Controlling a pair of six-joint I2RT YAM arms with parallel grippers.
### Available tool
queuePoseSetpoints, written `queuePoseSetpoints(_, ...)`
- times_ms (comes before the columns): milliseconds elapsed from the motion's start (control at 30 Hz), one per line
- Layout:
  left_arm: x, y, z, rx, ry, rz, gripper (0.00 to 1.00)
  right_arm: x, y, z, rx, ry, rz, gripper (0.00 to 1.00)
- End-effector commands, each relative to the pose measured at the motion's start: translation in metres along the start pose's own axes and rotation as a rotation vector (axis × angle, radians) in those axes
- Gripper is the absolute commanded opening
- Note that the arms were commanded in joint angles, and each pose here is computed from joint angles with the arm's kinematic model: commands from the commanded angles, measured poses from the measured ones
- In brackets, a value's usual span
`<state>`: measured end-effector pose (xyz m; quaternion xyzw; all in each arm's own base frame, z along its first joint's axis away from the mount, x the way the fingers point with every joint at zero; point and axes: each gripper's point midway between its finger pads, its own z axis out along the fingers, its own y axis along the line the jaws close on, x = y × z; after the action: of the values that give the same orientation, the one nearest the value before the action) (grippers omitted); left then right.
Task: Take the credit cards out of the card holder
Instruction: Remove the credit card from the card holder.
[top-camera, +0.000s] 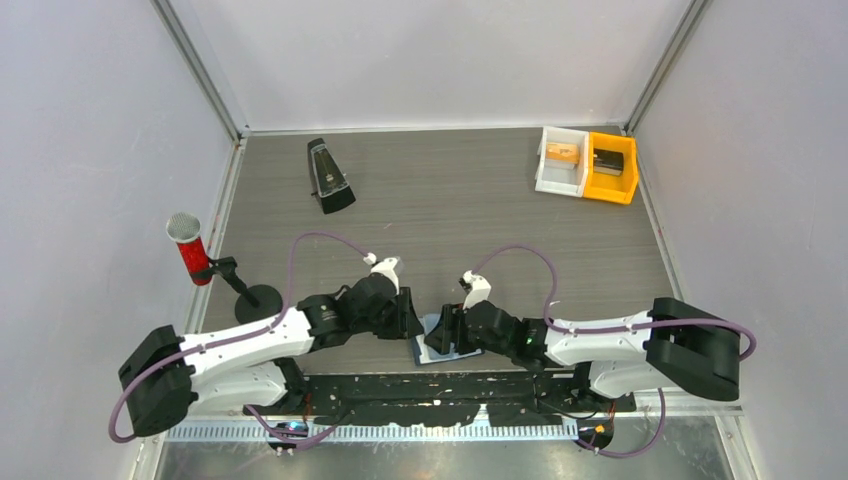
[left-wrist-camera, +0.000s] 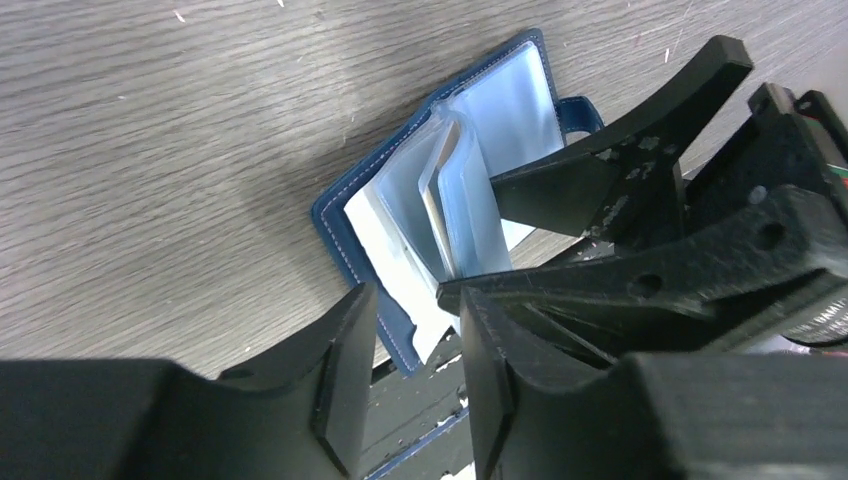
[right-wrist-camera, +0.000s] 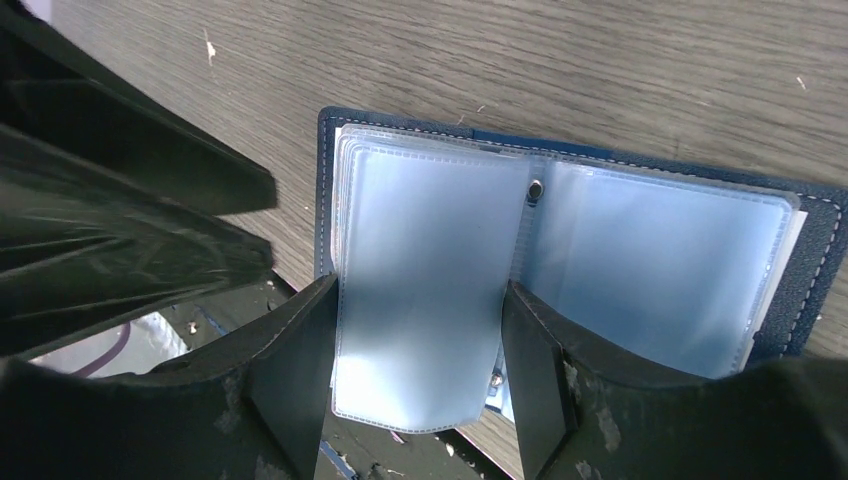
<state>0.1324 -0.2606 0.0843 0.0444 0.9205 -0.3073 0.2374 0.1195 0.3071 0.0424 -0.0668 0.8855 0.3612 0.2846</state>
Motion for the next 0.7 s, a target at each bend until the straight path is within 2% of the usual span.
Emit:
queuePoseSetpoints(0, -0.003, -0.020, 0.010, 0.074, 0.011, -0.028, 0.36, -0.017, 0.023, -0.006, -0.114, -0.073, 0.050, 0.64)
queuePoseSetpoints(367, 0.001, -0.001, 0.027, 0.001, 0.008, -0.013, 0.26, -0.019, 0.022, -0.008, -0.147, -0.063, 0.037, 0.66)
queuePoseSetpoints(667, 0.008, 0.010, 0.033, -0.042, 0.033, -0.003, 0.23, -0.020, 0.028, -0.013, -0.191, -0.074, 0.018, 0.70)
